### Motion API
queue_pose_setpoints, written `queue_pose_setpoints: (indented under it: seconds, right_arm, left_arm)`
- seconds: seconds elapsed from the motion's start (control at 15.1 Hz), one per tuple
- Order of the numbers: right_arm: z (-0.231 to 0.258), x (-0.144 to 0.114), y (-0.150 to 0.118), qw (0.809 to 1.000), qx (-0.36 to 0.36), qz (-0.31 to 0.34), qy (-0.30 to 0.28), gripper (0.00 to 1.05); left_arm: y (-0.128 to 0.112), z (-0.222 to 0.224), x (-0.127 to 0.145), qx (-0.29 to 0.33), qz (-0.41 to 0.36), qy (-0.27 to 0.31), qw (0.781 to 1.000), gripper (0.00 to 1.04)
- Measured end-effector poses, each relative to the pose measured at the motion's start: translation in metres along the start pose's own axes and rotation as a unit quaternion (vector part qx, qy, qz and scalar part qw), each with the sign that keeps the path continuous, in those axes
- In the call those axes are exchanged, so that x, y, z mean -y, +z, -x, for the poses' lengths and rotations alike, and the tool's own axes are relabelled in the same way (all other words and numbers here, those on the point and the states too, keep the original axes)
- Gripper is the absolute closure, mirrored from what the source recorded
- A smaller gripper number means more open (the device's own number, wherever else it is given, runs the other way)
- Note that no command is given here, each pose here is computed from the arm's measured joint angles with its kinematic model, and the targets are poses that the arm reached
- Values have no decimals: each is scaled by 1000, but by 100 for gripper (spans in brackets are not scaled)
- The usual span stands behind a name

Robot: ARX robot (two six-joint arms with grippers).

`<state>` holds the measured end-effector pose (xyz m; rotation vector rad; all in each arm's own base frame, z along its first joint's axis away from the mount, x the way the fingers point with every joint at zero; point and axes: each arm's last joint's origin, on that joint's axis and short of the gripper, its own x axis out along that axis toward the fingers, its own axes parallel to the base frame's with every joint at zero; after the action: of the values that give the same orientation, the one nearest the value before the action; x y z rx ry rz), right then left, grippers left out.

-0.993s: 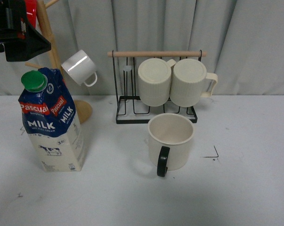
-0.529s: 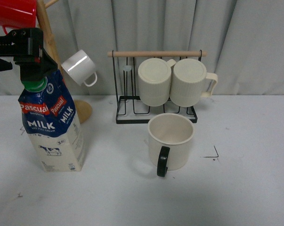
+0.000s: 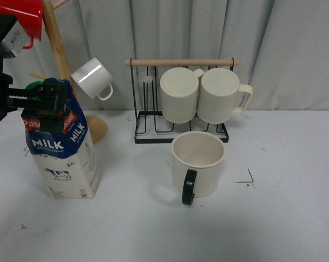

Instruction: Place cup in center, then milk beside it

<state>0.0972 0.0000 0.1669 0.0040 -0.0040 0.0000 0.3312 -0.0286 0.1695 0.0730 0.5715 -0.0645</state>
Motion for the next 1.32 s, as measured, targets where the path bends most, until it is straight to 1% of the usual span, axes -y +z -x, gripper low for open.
queue_pose_setpoints:
  seconds: [0.2, 0.26, 0.53, 0.66, 0.79, 1.12, 1.32]
  right_arm:
    - [0, 0, 0, 1000, 0, 0, 0, 6]
    - [0, 0, 0, 1000, 0, 0, 0, 6]
    - [0, 0, 0, 1000, 0, 0, 0, 6]
    - [0, 0, 0, 1000, 0, 0, 0, 6]
    - [0, 0, 0, 1000, 0, 0, 0, 6]
    - [0, 0, 0, 1000, 0, 0, 0, 6]
    - [0, 0, 0, 1000, 0, 0, 0, 6]
  left_arm:
    - [-8, -8, 2, -4, 5, 8, 1000, 7]
    - [-8, -8, 3, -1, 5, 8, 1000, 17]
    - [-9, -7, 13, 4, 12, 4, 1000, 67]
    - [-6, -2, 21, 0, 4, 5, 1000, 86]
    - [-2, 1, 36, 4, -6, -2, 1000, 91]
    - [5, 3, 50, 20, -11, -12, 1000, 91]
    - [13, 5, 60, 44, -11, -21, 999, 91]
